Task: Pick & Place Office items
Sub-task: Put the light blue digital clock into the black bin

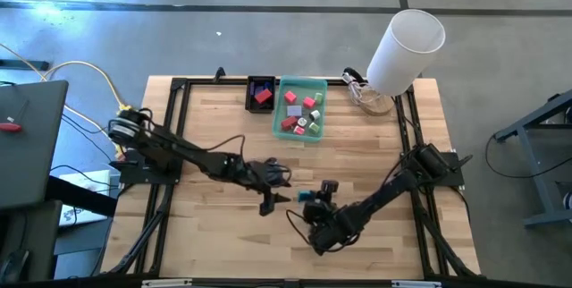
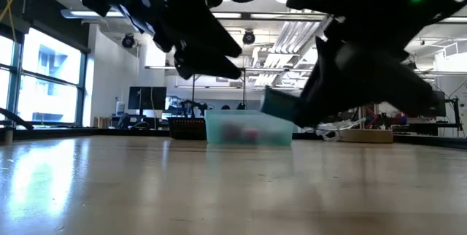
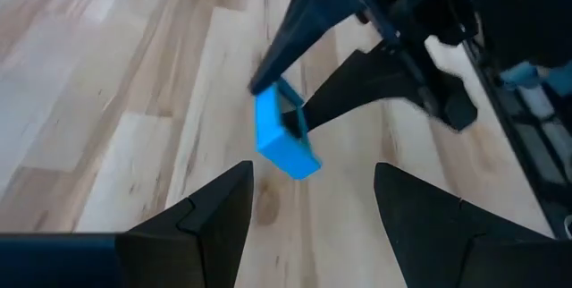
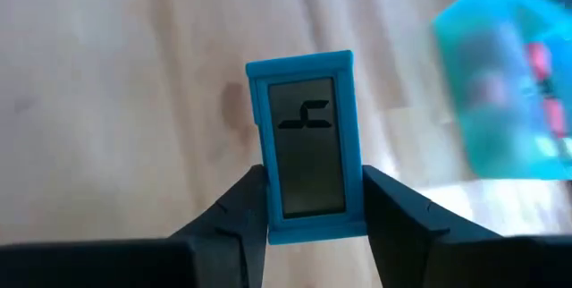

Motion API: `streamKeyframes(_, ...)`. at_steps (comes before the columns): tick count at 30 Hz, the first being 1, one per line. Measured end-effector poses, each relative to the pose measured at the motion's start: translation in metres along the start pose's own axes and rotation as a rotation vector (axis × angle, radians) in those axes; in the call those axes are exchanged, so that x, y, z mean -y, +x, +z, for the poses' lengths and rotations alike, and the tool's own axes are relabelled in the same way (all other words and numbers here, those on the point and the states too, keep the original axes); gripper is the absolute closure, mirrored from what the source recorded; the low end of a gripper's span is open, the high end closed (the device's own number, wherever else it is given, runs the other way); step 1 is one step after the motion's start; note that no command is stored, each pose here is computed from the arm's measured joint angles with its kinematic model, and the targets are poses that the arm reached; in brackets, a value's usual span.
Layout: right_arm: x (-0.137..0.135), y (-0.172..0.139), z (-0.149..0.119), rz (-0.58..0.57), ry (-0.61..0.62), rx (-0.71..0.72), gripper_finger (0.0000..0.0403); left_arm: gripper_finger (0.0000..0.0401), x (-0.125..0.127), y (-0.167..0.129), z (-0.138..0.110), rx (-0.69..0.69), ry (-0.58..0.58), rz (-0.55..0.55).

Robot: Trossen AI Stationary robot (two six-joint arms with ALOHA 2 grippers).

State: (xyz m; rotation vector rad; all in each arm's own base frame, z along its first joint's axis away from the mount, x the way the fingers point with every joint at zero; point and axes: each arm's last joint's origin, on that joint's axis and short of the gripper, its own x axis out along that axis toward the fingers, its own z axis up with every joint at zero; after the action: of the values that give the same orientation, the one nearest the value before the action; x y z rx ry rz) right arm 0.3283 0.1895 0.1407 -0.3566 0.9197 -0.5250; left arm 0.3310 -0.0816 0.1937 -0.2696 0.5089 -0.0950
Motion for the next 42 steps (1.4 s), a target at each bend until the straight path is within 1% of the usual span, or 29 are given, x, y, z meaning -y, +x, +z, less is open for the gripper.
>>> streamKeyframes(3, 0.002, 0.002, 0.001, -0.025, 0.003, 0.012, 0.0266, 0.0177, 0.002, 0.008, -0.007, 0.007, -0.032, 0.019)
streamKeyframes(7, 0.004, 0.001, 0.002, -0.069, 0.023, 0.04, 0.0266, 0.0177, 0.006, 0.016, -0.011, 0.034, -0.077, 0.004)
streamKeyframes(9, 0.004, 0.001, 0.003, -0.078, 0.027, 0.051, 0.0266, 0.0177, 0.008, 0.017, -0.01, 0.065, -0.094, -0.008)
streamKeyframes(12, 0.005, 0.001, 0.003, -0.082, 0.029, 0.057, 0.0266, 0.0177, 0.009, 0.016, -0.005, 0.111, -0.159, -0.008)
streamKeyframes(15, 0.005, 0.0, 0.003, -0.085, 0.029, 0.059, 0.0266, 0.0177, 0.005, 0.016, -0.002, 0.137, -0.217, 0.0)
streamKeyframes(19, 0.003, -0.001, 0.003, -0.078, 0.028, 0.06, 0.0266, 0.0177, -0.002, 0.017, 0.0, 0.144, -0.26, 0.016)
streamKeyframes(23, 0.003, -0.003, 0.002, -0.078, 0.029, 0.063, 0.0266, 0.0177, -0.008, 0.017, 0.002, 0.144, -0.267, 0.037)
streamKeyframes(28, 0.004, -0.006, 0.003, -0.128, 0.023, 0.108, 0.0266, 0.0177, -0.012, 0.017, 0.003, 0.145, -0.277, 0.045)
streamKeyframes(33, 0.012, 0.004, 0.008, -0.157, 0.027, 0.09, 0.0266, 0.0177, -0.009, 0.017, 0.002, 0.144, -0.267, 0.033)
streamKeyframes(39, 0.018, 0.013, 0.013, -0.163, 0.063, 0.08, 0.0266, 0.0177, -0.012, 0.017, 0.003, 0.143, -0.259, 0.048)
streamKeyframes(42, 0.018, 0.013, 0.016, -0.162, 0.047, 0.097, 0.0266, 0.0177, -0.015, 0.017, 0.004, 0.149, -0.224, 0.051)
